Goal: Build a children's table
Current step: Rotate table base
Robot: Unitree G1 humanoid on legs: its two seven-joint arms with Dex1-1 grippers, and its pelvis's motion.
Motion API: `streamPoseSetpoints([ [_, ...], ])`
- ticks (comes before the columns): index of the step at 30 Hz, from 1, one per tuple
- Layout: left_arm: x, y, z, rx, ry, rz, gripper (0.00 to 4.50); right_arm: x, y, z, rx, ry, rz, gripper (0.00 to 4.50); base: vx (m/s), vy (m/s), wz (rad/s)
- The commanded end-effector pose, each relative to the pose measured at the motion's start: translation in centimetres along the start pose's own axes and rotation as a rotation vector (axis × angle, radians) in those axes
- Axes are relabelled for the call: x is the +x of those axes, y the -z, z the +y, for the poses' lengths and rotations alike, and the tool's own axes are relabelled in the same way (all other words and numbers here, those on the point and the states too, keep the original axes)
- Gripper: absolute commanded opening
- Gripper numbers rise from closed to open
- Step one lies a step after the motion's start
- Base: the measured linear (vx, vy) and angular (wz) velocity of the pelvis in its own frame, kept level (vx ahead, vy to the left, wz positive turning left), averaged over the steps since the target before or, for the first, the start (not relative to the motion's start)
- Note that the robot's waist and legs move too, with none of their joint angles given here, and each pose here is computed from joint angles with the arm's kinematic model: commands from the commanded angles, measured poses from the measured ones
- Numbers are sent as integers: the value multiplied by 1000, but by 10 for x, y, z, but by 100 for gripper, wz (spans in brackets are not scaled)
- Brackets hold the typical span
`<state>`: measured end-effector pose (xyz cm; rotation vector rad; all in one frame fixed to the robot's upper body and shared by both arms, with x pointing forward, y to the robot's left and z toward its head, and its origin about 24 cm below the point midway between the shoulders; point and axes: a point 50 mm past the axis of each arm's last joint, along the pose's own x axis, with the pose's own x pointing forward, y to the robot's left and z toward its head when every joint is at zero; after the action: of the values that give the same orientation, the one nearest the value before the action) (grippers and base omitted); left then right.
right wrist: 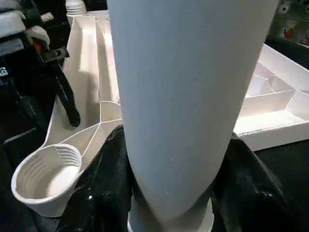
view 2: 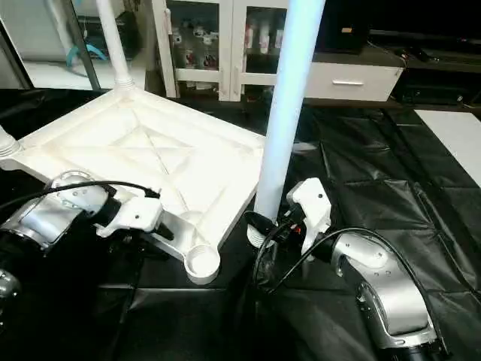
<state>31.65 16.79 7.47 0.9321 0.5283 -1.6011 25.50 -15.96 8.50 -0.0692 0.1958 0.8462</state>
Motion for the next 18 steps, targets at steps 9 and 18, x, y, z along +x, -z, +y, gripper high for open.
streamPoseSetpoints([
  [9,-2,9,5,29,15,126,91,2,-7,1,-39,-6,-16,186,0,0,0],
  [18,14,2,2,-189,-88,-65,44,5,-6,-5,-12,74,-29,186,0,0,0],
])
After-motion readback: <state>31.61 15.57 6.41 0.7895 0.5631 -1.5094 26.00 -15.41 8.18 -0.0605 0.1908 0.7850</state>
